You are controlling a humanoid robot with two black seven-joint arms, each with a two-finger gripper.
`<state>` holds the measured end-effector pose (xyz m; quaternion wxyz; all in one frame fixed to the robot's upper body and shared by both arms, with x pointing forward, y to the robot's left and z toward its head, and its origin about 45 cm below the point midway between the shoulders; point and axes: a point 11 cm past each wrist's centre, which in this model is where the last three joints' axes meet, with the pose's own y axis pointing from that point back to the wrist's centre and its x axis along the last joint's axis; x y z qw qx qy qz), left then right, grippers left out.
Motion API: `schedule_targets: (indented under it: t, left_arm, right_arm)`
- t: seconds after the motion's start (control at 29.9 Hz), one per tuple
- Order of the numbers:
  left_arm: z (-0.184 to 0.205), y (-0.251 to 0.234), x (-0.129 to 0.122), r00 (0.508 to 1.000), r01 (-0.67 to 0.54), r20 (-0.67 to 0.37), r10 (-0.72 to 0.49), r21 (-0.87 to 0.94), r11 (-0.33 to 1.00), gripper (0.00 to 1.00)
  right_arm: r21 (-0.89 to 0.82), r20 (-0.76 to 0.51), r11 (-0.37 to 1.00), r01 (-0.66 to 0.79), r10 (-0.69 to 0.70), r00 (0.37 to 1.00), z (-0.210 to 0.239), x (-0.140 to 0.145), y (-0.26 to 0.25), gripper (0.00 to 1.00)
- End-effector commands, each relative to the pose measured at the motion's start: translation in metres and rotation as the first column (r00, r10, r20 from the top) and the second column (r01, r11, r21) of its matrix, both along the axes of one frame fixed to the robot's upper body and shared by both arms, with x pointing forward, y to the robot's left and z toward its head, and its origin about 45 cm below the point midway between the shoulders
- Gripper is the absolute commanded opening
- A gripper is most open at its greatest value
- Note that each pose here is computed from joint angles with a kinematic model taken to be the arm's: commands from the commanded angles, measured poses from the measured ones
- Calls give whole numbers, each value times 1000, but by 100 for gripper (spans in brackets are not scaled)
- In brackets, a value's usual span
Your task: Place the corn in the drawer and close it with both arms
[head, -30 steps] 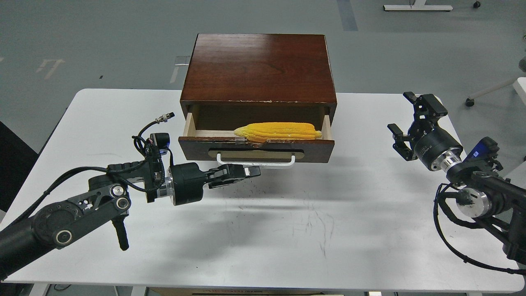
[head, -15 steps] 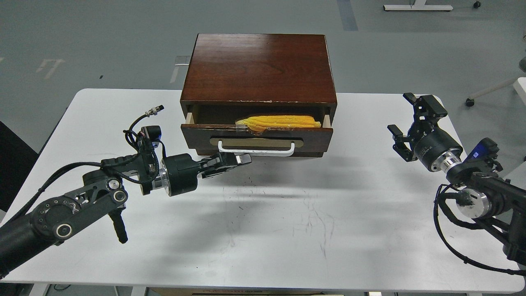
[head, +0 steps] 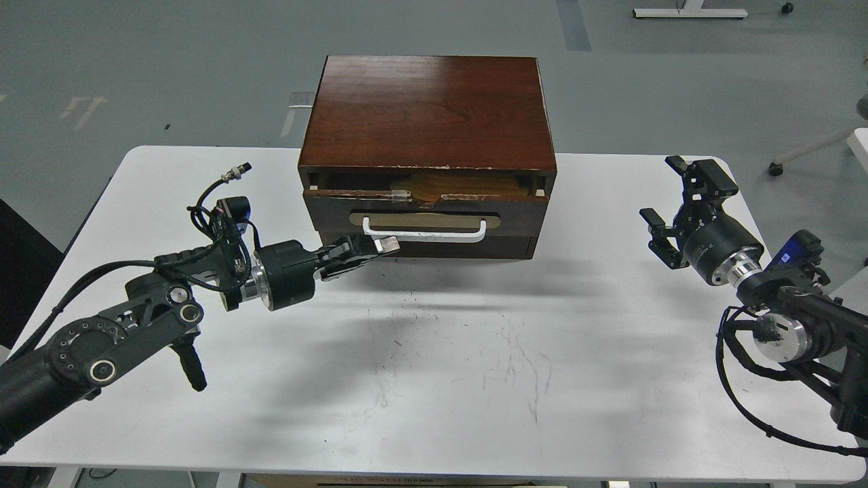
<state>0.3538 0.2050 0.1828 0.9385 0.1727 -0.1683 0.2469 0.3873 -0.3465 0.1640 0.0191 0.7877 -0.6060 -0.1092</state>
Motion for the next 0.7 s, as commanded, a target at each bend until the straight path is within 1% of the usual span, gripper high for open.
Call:
schedule_targets:
  t: [0.0, 0.4, 0.67]
  left_arm:
    - [-2, -4, 2, 1000, -4, 0, 4, -5, 1000, 0]
    - [-4, -1, 10, 998, -61, 28, 61, -4, 998, 0]
    - [-5, -1, 15, 997, -76, 34, 76, -5, 997, 0]
  right_arm:
    - [-1, 0, 1000, 1, -1, 1000, 0, 0, 0, 100]
    - [-2, -4, 1000, 3, -3, 1000, -2, -1, -1, 100]
    - [-2, -6, 1000, 4, -4, 1000, -3, -2, -1, 100]
